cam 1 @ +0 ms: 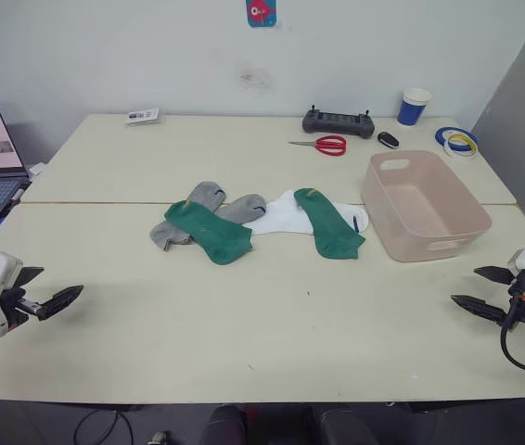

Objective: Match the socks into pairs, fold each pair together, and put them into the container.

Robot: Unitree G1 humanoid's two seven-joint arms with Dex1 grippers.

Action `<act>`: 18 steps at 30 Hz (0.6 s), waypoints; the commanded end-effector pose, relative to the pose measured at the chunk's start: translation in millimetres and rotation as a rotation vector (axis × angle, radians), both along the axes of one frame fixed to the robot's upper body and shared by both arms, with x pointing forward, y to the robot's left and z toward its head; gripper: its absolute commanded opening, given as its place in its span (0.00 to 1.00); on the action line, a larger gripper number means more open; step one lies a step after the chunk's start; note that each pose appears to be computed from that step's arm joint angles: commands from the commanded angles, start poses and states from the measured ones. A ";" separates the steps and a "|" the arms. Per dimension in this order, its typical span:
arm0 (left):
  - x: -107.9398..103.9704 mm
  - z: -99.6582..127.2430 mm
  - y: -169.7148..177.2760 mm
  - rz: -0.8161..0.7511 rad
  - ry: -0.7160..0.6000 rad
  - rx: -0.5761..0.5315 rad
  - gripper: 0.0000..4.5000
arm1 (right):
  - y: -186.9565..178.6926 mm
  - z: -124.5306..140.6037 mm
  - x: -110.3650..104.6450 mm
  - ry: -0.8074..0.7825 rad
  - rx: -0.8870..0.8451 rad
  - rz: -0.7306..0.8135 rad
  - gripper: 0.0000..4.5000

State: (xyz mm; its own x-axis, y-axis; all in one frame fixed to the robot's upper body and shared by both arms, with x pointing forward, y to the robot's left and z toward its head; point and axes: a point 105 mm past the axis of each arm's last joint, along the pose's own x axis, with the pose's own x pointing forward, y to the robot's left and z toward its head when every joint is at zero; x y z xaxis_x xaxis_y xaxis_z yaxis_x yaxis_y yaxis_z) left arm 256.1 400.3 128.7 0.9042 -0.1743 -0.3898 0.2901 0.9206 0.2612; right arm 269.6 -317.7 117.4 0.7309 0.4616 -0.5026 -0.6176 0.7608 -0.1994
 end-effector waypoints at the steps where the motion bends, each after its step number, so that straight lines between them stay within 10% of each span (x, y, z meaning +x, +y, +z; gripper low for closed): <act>1: 2.1 14.5 1.9 -0.009 -0.029 0.053 1.00 | 1.2 13.2 3.5 -0.057 -0.007 0.013 0.99; 18: 10.4 21.1 -1.4 0.009 -0.103 0.100 1.00 | 3.1 11.4 2.3 -0.054 -0.007 0.019 0.99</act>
